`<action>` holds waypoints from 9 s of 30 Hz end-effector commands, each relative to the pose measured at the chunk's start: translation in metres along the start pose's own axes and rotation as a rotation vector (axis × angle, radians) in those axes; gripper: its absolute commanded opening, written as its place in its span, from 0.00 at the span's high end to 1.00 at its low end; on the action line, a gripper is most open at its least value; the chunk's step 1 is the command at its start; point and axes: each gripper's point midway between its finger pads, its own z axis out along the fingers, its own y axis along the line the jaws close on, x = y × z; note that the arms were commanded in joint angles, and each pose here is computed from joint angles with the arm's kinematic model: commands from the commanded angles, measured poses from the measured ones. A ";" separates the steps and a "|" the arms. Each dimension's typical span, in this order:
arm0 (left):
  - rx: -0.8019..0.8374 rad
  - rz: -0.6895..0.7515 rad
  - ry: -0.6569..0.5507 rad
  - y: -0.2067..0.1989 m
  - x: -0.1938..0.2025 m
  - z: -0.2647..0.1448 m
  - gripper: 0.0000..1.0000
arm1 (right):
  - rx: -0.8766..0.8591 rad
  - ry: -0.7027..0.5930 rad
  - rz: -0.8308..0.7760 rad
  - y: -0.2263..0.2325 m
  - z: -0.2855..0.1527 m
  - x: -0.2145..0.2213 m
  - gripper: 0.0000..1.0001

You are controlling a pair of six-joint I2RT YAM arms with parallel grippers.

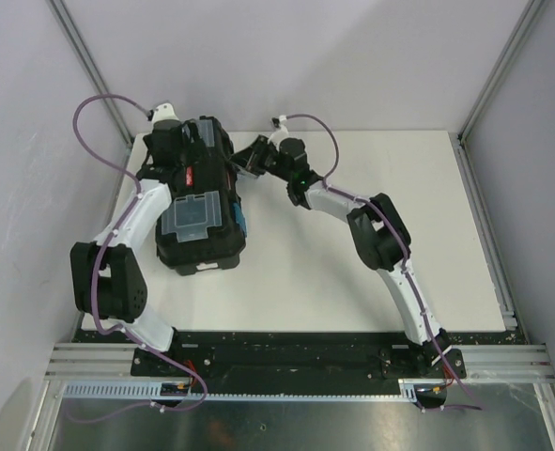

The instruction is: Pack the tool kit

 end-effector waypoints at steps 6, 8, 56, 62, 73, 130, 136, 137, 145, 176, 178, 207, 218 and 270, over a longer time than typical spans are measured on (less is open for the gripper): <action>-0.020 0.038 0.054 0.021 -0.019 -0.005 0.03 | -0.045 -0.088 0.030 0.008 -0.066 -0.048 0.46; -0.027 0.034 0.065 0.028 -0.018 0.003 0.01 | 0.000 -0.052 0.020 -0.001 -0.079 -0.044 0.36; 0.944 0.329 0.188 -0.150 0.029 -0.048 0.01 | 0.702 -0.190 0.014 -0.081 -0.314 -0.052 0.25; 0.830 0.279 0.032 -0.146 -0.033 -0.078 0.01 | 0.712 -0.126 0.110 -0.107 -0.336 -0.038 0.34; 0.821 0.313 -0.023 -0.173 0.005 -0.182 0.23 | 0.404 0.097 0.218 -0.154 -0.285 -0.002 0.83; 0.482 0.532 0.140 -0.175 0.101 -0.079 0.11 | -0.326 0.361 0.215 -0.041 -0.262 0.035 1.00; 0.501 0.546 0.184 -0.177 0.119 -0.073 0.11 | -0.307 0.331 0.207 -0.031 -0.269 0.028 1.00; 0.506 0.547 0.189 -0.177 0.122 -0.074 0.11 | -0.300 0.328 0.205 -0.029 -0.269 0.027 1.00; 0.557 0.542 0.214 -0.182 0.130 -0.079 0.11 | -0.133 0.328 0.142 -0.035 -0.267 0.015 1.00; 0.846 0.621 0.130 -0.253 0.131 -0.151 0.06 | 0.186 0.182 0.057 -0.052 -0.249 -0.010 0.52; 0.809 0.636 0.134 -0.250 0.136 -0.144 0.05 | 0.194 0.183 0.058 -0.053 -0.248 -0.008 0.47; 0.445 0.834 0.232 -0.201 0.178 -0.093 0.01 | 0.639 -0.043 0.039 -0.097 -0.285 -0.014 0.42; 0.483 0.868 0.327 -0.193 0.208 -0.096 0.01 | 0.562 -0.003 0.234 -0.115 -0.263 0.016 0.45; 0.581 0.554 0.494 -0.185 0.204 -0.091 0.02 | -0.185 -0.372 0.127 0.021 -0.252 -0.035 0.23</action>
